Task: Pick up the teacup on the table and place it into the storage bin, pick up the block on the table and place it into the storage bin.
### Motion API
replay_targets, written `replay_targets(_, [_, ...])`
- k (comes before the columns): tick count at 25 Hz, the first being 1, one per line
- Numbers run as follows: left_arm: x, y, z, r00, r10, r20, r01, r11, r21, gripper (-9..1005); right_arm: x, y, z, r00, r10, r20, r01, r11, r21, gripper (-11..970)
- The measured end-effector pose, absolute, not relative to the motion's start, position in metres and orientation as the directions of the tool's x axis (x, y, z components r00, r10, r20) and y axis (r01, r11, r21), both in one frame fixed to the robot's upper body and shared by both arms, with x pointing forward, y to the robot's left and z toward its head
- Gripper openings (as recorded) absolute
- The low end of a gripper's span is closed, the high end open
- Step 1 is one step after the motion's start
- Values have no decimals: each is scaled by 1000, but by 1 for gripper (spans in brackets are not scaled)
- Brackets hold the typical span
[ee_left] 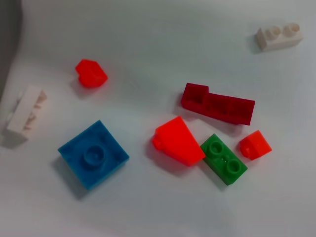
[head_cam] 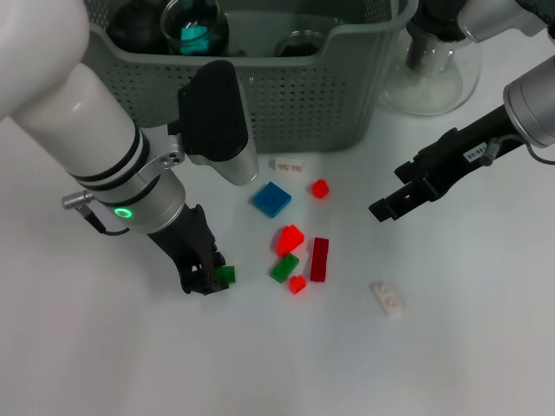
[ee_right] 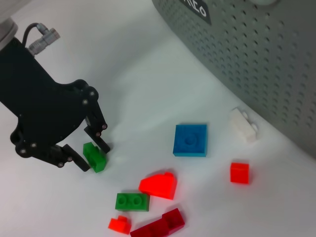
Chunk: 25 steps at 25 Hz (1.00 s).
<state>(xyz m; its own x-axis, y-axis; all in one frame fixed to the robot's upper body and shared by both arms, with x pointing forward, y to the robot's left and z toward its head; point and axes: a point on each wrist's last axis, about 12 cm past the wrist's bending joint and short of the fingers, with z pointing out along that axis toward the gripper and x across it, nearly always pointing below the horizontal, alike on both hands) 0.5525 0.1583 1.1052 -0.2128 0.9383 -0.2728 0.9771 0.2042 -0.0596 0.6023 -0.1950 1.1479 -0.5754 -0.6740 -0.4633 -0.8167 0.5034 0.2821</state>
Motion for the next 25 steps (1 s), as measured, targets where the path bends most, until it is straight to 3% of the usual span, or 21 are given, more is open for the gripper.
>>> replay_targets(20, [552,158,1104,-227,941,-252,974,219,-59,231,603,-196,1148,-577,-672,-464,-815,507,279,897])
replay_targets(25, [551,158,1115,-230,937,-264,973,225,-50,213,603,-195,1148,-576,-673,-464,-816,506,279,896])
